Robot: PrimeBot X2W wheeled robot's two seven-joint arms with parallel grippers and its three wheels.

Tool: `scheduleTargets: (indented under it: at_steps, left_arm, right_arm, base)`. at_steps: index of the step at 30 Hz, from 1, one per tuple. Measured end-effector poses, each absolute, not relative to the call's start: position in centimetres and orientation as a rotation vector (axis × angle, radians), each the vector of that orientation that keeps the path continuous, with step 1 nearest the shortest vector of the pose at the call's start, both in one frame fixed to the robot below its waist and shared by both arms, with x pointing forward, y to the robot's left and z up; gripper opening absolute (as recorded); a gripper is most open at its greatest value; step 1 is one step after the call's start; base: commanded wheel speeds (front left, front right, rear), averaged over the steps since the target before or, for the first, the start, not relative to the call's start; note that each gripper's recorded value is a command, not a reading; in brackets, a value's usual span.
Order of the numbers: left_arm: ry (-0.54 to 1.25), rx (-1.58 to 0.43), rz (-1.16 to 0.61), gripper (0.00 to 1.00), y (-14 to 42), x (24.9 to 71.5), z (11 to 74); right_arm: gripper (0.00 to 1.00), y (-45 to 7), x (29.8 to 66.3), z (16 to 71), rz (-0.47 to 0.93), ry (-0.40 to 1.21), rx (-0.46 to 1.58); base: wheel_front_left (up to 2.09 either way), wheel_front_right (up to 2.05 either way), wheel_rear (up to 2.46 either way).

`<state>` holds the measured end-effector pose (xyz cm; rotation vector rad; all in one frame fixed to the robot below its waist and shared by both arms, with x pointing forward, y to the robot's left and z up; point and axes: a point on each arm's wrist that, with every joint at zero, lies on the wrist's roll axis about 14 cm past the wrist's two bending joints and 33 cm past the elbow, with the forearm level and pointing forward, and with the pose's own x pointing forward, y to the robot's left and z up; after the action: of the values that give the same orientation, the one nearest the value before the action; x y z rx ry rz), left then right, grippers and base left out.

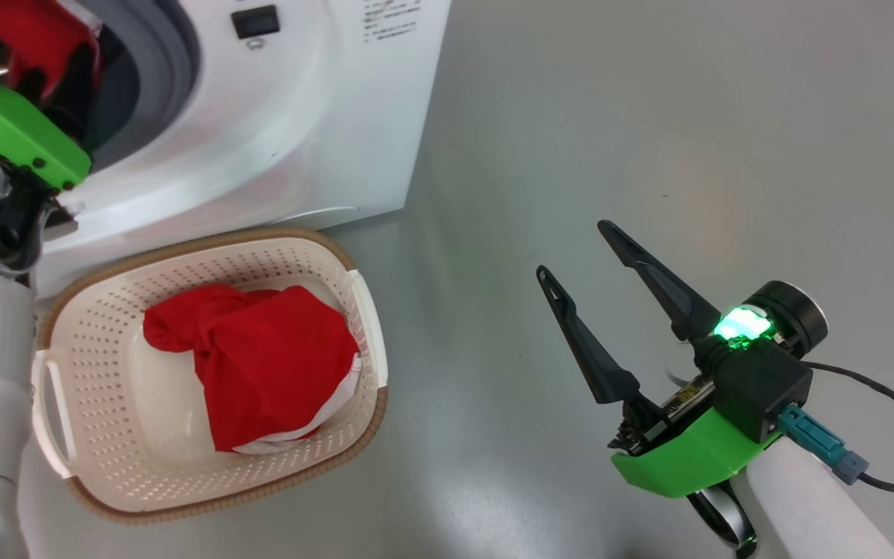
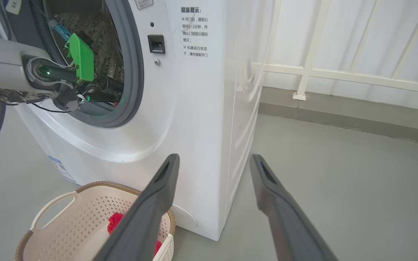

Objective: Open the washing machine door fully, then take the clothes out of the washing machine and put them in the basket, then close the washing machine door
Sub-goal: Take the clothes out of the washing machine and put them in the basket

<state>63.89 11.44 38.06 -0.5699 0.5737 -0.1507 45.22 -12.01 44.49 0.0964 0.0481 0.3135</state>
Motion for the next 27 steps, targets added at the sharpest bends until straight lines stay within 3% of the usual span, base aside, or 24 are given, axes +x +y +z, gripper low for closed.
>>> scheduleTargets:
  at_steps: [2,3,4,27]
  left_arm:
    - [0.579,-0.552,-0.161,1.0,11.2,63.9,37.8]
    - [0.573,-0.541,-0.163,0.55,11.2,64.0,37.8]
    - [0.566,-0.53,-0.164,0.0,11.2,64.1,37.7]
    - [0.233,-0.303,-0.065,0.0,17.1,63.5,42.3]
  right_arm:
    - [1.0,-12.2,45.1,44.5,0.308,0.049,0.101]
    - [1.0,-12.2,45.1,44.5,0.307,0.05,0.103]
    - [1.0,-12.2,45.0,44.5,0.305,0.052,0.106]
    - [1.0,-11.4,46.1,47.0,0.324,-0.027,0.122]
  base:
    - [0.0,0.0,0.0]
    - [0.0,0.0,0.0]
    - [0.0,0.0,0.0]
    - [0.0,0.0,0.0]
